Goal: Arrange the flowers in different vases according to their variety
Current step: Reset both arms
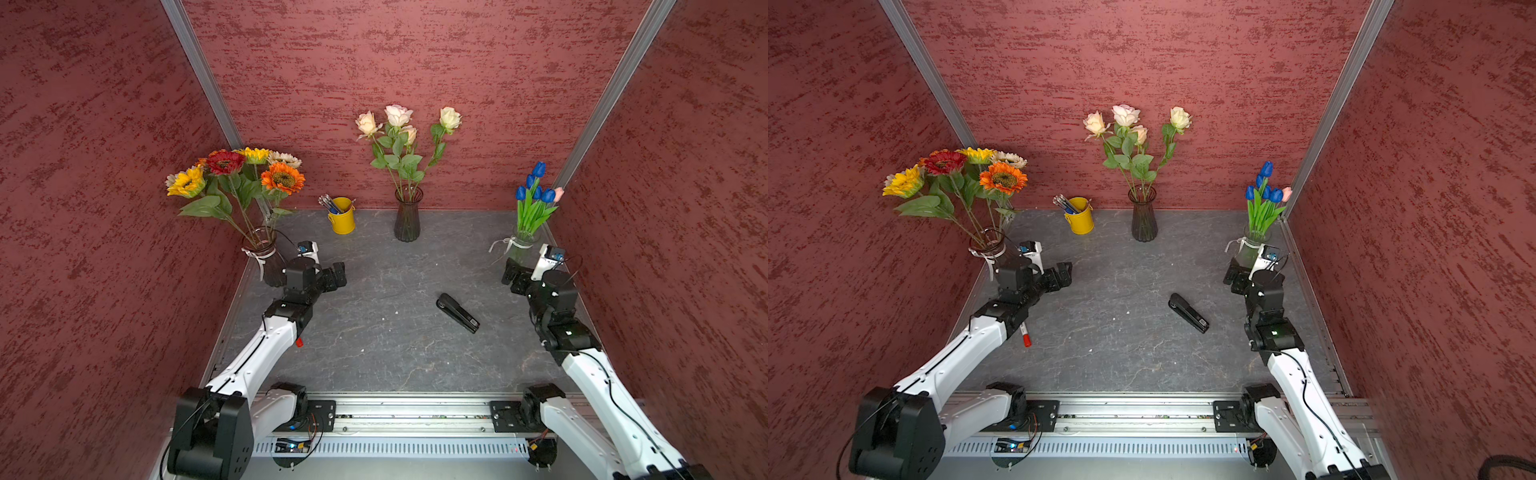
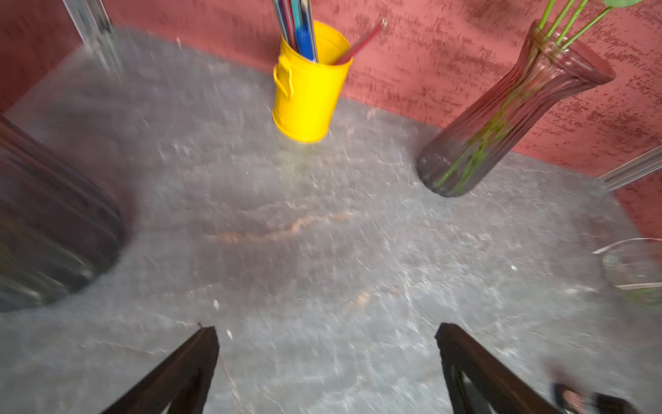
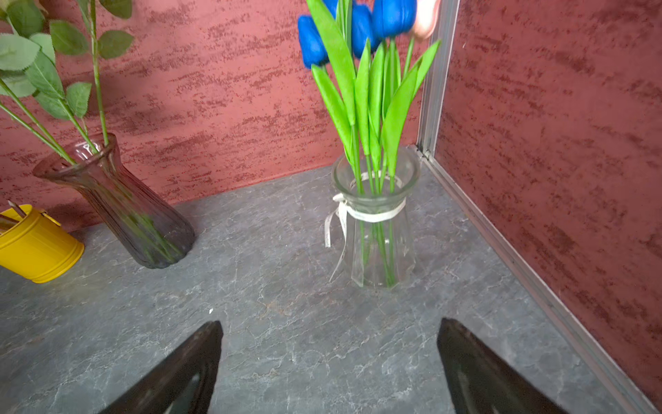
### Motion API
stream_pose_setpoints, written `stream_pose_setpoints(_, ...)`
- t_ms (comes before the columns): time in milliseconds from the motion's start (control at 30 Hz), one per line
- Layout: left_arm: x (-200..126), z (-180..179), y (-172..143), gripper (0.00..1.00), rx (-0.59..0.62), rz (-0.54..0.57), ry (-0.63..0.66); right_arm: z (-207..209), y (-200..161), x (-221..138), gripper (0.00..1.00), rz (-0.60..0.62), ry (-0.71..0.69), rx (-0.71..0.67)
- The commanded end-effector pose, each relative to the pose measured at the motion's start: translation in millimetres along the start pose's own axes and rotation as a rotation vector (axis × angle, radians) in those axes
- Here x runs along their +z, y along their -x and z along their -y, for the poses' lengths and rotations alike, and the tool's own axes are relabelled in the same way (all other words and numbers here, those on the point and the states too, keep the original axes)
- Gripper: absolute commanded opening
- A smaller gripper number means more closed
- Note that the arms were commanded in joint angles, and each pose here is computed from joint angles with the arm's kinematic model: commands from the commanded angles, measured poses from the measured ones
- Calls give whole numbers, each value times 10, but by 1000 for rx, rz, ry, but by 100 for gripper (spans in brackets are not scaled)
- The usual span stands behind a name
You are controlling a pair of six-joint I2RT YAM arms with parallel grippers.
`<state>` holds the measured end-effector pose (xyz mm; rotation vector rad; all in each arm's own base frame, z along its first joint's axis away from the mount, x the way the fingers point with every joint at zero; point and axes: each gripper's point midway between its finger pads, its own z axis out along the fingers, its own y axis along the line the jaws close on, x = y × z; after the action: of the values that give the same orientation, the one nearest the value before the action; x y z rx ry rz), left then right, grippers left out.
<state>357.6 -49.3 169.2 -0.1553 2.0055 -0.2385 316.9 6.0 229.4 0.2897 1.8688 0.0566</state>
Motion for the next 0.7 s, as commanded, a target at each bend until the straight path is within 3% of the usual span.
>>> stream_pose_setpoints(0,-78,-11,421,100,202,316,18,-38,-129,36,98,-9,15,51)
stream_pose_setpoints(133,-22,-55,259,100,330,329,37,-32,-310,64,98,-33,0,18)
stream_pose_setpoints(233,48,-183,174,100,355,309,92,16,-363,95,98,-40,-29,13)
stream_pose_setpoints(367,245,-329,-5,100,284,303,99,66,-416,168,99,-33,-65,15)
stream_pose_setpoints(533,294,-722,-148,100,142,337,161,163,-329,223,98,98,-140,-24)
stream_pose_setpoints(667,378,-726,-135,100,155,315,168,141,-276,212,99,195,-144,-104)
